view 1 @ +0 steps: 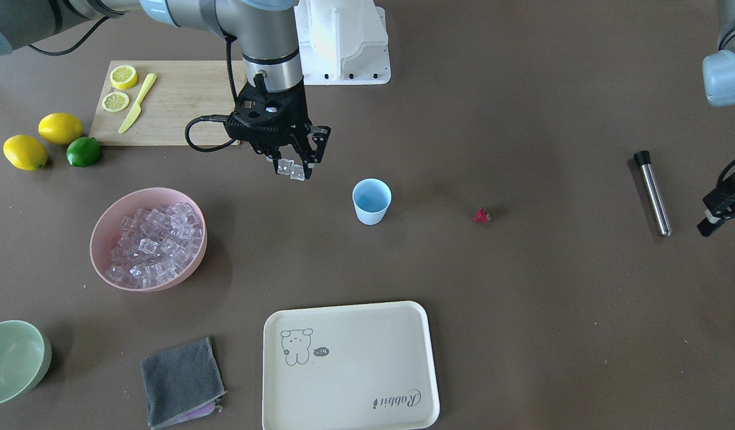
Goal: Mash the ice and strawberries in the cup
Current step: 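Carry the ice cube with the right gripper over the light-blue cup, then lower the ice cube into the light-blue cup and open the right gripper, then move the right gripper back to the pink bowl of ice, then grasp another ice cube in the pink bowl with the right gripper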
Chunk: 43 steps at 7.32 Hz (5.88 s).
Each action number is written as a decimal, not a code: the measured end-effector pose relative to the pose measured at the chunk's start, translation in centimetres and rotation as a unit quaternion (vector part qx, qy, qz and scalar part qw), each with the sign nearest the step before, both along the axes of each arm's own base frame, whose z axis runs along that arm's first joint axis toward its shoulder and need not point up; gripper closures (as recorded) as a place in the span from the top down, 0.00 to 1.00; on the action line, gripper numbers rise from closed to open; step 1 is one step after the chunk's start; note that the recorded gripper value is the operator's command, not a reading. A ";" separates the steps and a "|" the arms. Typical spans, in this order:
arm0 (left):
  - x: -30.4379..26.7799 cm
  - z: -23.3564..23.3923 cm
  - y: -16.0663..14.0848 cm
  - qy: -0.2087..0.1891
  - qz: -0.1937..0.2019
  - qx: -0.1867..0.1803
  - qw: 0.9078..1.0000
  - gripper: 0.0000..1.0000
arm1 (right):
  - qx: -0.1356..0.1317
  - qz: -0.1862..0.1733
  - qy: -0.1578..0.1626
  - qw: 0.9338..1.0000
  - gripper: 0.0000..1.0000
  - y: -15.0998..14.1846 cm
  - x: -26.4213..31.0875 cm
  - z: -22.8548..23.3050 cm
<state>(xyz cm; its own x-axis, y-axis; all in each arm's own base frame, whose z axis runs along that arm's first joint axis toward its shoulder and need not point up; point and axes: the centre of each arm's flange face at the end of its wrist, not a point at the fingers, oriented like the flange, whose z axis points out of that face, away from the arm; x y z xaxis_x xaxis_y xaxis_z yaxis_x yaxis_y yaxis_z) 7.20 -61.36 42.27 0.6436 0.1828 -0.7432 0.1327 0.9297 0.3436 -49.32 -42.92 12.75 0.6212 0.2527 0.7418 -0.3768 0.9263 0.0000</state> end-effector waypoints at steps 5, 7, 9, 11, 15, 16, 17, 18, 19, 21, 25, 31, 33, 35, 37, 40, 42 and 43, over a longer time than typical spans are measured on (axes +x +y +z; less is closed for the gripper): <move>0.6 -1.1 0.5 0.004 0.006 0.010 1.000 0.98 | 0.025 0.004 -0.019 1.000 0.00 2.5 -8.1 -1.8; 0.8 -1.3 0.4 0.004 0.007 0.010 1.000 0.98 | 0.036 0.018 -0.024 0.999 0.00 0.7 -9.9 -1.2; 1.0 -1.4 0.2 0.004 0.008 0.011 1.000 0.98 | 0.037 0.019 -0.026 0.999 0.00 0.1 -11.3 -1.2; 1.1 -1.6 0.3 0.005 0.009 0.012 1.000 0.98 | 0.036 0.017 -0.023 0.999 0.09 0.3 -12.1 -1.1; 1.1 -1.5 0.3 0.005 0.010 0.011 1.000 0.98 | 0.031 0.020 -0.019 0.999 0.66 0.0 -13.0 -1.2; 1.1 -1.5 0.3 0.005 0.010 0.011 1.000 0.98 | 0.027 0.024 -0.021 0.999 0.87 0.0 -13.0 -1.2; 1.1 -1.5 0.3 0.005 0.010 0.011 1.000 0.98 | 0.021 0.029 -0.024 0.999 0.96 0.0 -13.0 -1.2; 1.1 -1.6 0.3 0.005 0.010 0.012 1.000 0.98 | 0.016 0.034 -0.025 0.999 0.98 0.0 -13.1 -1.2; 1.1 -1.7 0.3 0.006 0.010 0.013 1.000 0.98 | 0.015 0.038 -0.026 0.999 0.98 0.0 -13.1 -1.1; 1.1 -1.7 0.4 0.006 0.010 0.013 1.000 0.98 | 0.016 0.041 -0.031 0.999 0.98 -0.4 -12.2 -1.6; 1.1 -1.7 0.3 0.006 0.010 0.014 1.000 0.98 | 0.013 -0.016 -0.002 1.000 0.98 -4.2 0.6 5.6; 1.7 -3.0 1.0 0.023 -0.005 0.001 1.000 0.98 | 0.085 -0.081 0.007 0.993 0.98 -4.6 14.1 32.0; 2.1 -3.0 0.8 0.022 -0.004 0.000 1.000 0.98 | 0.081 -0.082 -0.003 0.993 0.97 -4.3 14.9 30.8; 2.7 -2.6 0.8 0.019 0.002 -0.001 1.000 0.98 | 0.039 -0.084 -0.006 0.996 0.97 -6.1 17.6 24.6; 2.8 -2.5 1.2 0.020 0.004 -0.001 1.000 0.98 | 0.023 -0.088 0.000 0.996 0.97 -6.8 18.1 22.5; 2.8 -2.3 1.0 0.017 0.003 -0.002 1.000 0.98 | 0.032 -0.101 0.028 0.994 0.97 -8.4 16.9 24.1; 2.9 -2.5 1.1 0.019 0.003 -0.002 1.000 0.98 | 0.041 -0.108 0.035 0.993 0.97 -9.7 15.7 25.3; 3.0 -2.6 1.2 0.019 0.003 -0.002 1.000 0.98 | 0.042 -0.108 0.036 0.993 0.97 -10.4 15.1 25.6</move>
<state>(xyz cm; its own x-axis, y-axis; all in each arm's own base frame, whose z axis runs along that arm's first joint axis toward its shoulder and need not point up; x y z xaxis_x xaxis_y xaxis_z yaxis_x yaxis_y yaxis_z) 10.15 -60.18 39.70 0.6132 0.1840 -0.7682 0.1406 0.9315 0.3354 -34.18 -53.33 38.33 0.7068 0.0472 0.7059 -0.1662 0.9809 0.1008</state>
